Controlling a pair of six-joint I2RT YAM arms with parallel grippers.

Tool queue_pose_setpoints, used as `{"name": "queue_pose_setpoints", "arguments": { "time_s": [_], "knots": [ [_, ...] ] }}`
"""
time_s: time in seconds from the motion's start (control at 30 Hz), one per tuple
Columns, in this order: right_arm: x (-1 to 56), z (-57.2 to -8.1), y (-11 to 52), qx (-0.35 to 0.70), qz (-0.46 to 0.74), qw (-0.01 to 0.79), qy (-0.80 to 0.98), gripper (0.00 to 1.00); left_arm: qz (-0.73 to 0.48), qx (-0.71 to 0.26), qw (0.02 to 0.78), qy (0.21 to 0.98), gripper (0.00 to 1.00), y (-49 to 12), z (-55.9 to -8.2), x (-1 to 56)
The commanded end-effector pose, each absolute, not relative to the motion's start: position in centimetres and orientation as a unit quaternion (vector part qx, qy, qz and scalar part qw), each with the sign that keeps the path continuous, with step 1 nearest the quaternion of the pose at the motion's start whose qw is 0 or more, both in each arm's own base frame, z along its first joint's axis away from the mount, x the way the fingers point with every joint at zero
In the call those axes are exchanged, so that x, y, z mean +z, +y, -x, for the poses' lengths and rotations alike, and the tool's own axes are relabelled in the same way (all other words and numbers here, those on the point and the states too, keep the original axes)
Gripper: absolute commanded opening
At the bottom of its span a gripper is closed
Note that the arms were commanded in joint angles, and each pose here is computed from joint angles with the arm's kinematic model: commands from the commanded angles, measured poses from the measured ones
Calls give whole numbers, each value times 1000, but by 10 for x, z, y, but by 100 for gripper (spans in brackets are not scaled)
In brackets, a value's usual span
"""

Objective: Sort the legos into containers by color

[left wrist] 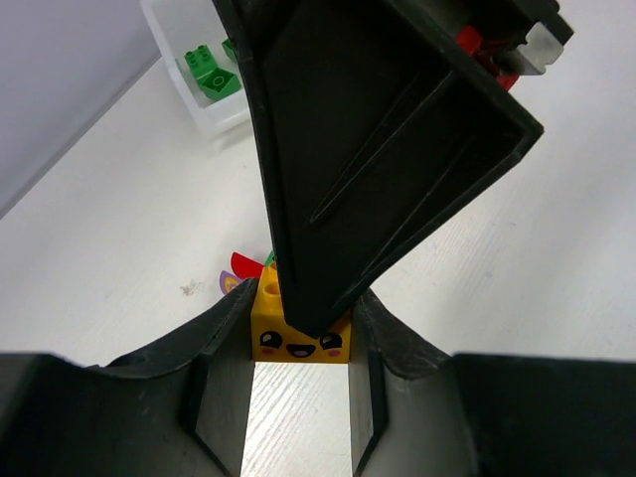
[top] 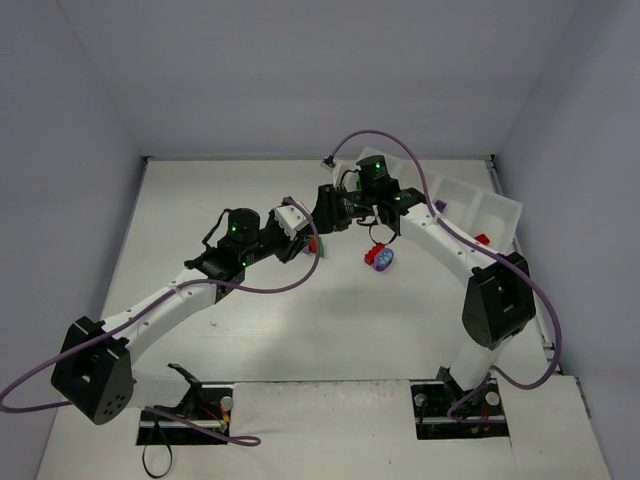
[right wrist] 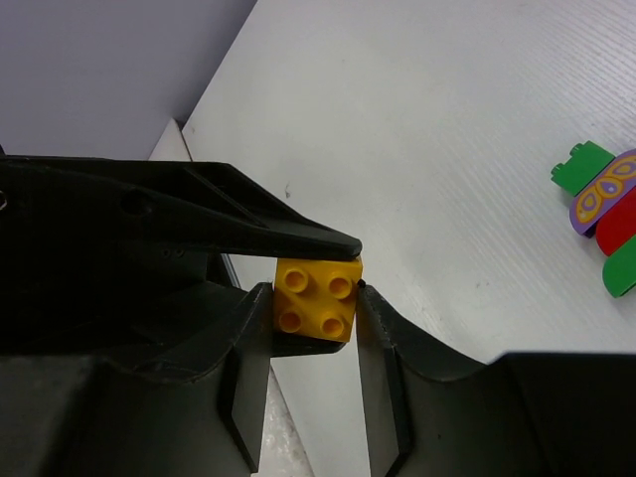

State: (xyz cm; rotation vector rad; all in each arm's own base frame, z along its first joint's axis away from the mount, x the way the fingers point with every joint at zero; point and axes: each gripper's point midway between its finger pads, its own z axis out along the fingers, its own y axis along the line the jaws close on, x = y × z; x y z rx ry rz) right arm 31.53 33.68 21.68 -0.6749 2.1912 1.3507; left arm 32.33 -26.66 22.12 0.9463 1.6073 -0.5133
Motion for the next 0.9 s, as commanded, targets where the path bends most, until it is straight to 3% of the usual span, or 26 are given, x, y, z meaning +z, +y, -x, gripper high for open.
{"name": "queue_pose_setpoints", "arguments": {
  "time_s": [0.0,0.1,0.2,0.23,0.33,0.5,0.73,0.87],
  "knots": [
    [233,-297,342,509,273,240,780,1,-380,-220,651,619,1,-273,-337,293],
    [229,-300,340,499,268,245,787,0,-376,-221,649,623,2,-272,-337,290],
    [228,-310,336,480,263,262,795,0,-365,-223,645,633,32,-271,-337,287],
    [228,-312,335,473,262,268,797,0,-361,-222,641,640,64,-269,-338,284],
    [225,-327,325,444,250,290,810,0,-345,-226,630,658,83,-266,-337,278],
    [212,-371,287,361,189,342,847,0,-304,-215,617,693,84,-250,-333,265],
    [221,-460,168,166,27,456,874,0,-272,-196,583,740,84,-233,-327,235],
    [218,-493,113,91,-40,476,874,0,-284,-188,563,753,84,-234,-328,221]
  ]
}}
